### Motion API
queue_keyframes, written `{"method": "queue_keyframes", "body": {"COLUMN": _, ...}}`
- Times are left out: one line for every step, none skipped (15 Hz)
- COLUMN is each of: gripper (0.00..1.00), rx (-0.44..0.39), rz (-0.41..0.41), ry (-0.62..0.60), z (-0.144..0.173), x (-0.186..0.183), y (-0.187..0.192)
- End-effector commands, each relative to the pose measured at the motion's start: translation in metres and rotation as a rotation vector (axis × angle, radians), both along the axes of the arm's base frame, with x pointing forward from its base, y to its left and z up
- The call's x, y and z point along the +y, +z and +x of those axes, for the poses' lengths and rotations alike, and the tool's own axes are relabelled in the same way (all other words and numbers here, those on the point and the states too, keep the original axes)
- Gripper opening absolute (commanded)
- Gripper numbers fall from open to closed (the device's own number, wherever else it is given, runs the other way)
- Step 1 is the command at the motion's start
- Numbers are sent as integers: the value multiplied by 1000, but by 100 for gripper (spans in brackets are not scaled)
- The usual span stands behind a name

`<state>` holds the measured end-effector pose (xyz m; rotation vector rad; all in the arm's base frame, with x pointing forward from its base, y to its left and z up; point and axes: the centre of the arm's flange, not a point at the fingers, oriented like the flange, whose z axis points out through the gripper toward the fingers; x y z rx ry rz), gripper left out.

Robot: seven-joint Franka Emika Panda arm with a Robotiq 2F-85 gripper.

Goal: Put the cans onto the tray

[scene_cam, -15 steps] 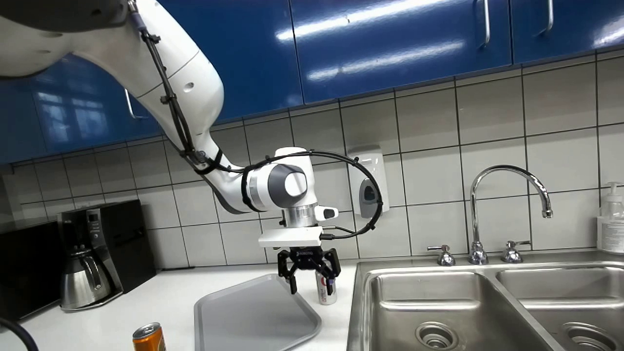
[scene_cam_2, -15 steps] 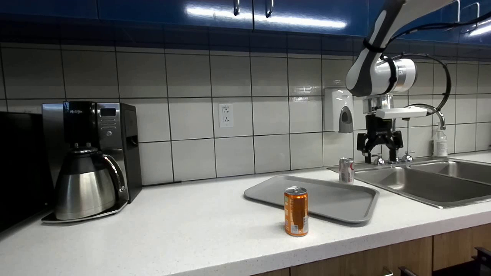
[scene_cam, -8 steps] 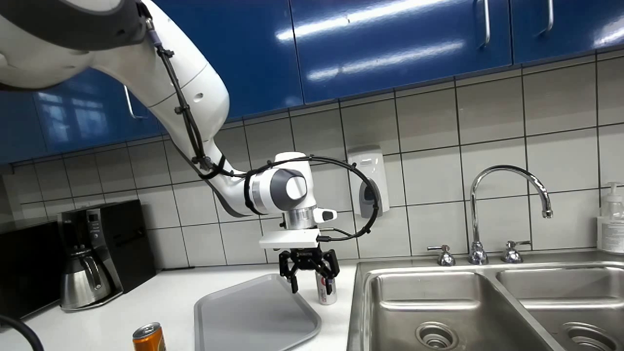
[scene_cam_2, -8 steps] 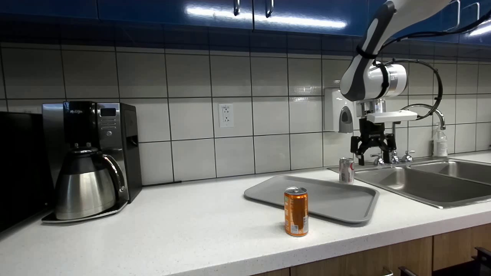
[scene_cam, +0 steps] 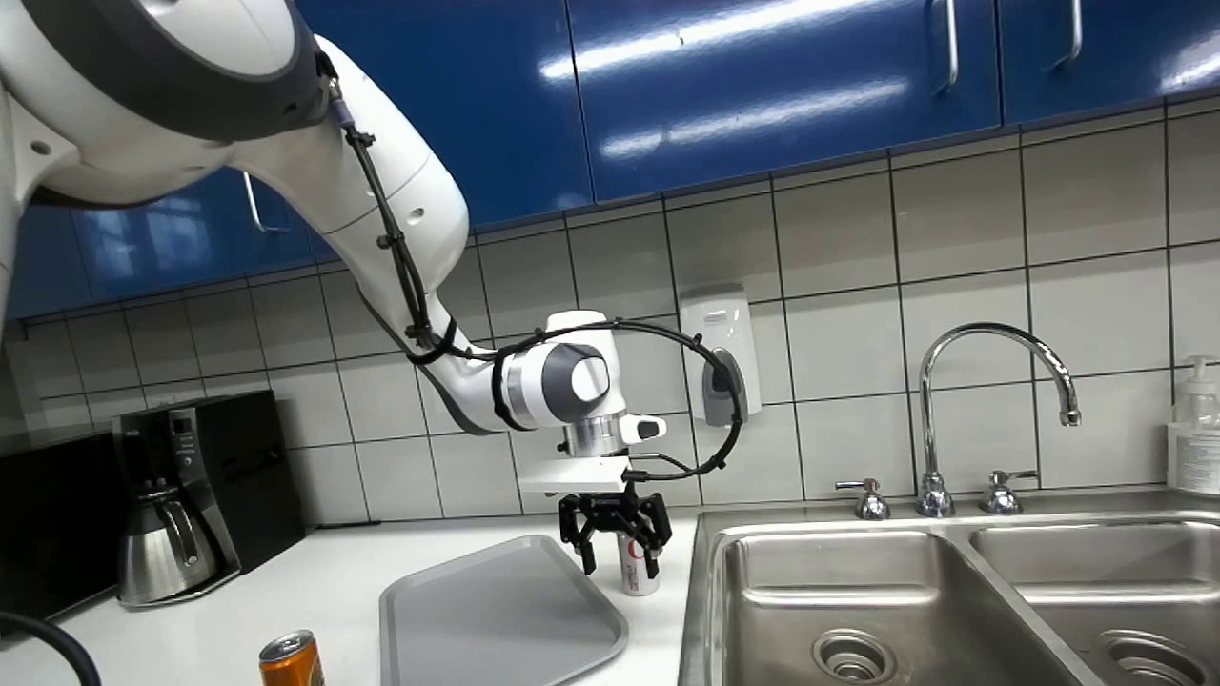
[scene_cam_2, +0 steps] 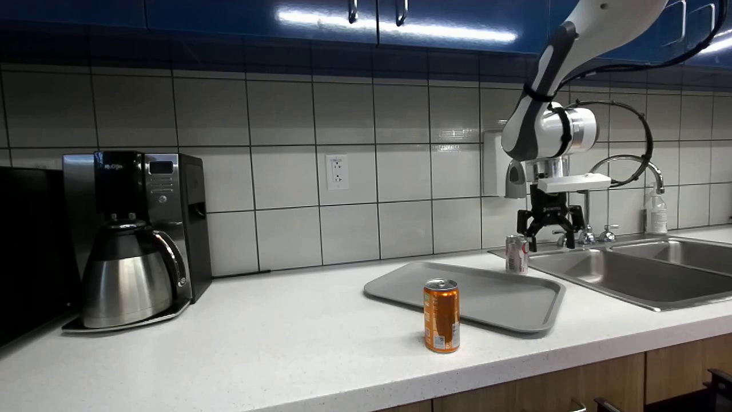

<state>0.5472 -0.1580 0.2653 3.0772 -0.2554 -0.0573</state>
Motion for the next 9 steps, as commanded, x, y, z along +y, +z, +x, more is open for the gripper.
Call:
{"method": "queue_keyframes", "body": {"gripper": 100, "rx": -14, "rz": -12, "ry": -26, "z": 22, "x": 0, "y": -2}}
{"method": "queue_keyframes", "body": {"gripper": 100, "rx": -15, "rz": -11, "ry": -26, "z": 25, "x": -1, "y": -2}}
{"method": "queue_keyframes", "body": {"gripper": 100, "rx": -16, "rz": -9, "ry": -26, "z": 28, "x": -1, "y": -3}}
{"method": "queue_keyframes", "body": {"gripper": 100, "rx": -17, "rz": -10, "ry": -27, "z": 32, "x": 0, "y": -3}}
{"method": "queue_keyframes", "body": {"gripper": 100, "rx": -18, "rz": -11, "ry": -26, "z": 34, "x": 1, "y": -4}}
{"method": "queue_keyframes", "body": {"gripper": 100, "rx": -18, "rz": -11, "ry": -25, "z": 38, "x": 1, "y": -5}}
{"method": "queue_keyframes", "body": {"gripper": 100, "rx": -19, "rz": -9, "ry": -24, "z": 40, "x": 2, "y": -5}}
{"method": "queue_keyframes", "body": {"gripper": 100, "rx": -20, "rz": -6, "ry": -21, "z": 44, "x": 3, "y": -6}}
{"method": "queue_keyframes", "body": {"gripper": 100, "rx": -21, "rz": -7, "ry": -22, "z": 47, "x": 3, "y": -7}}
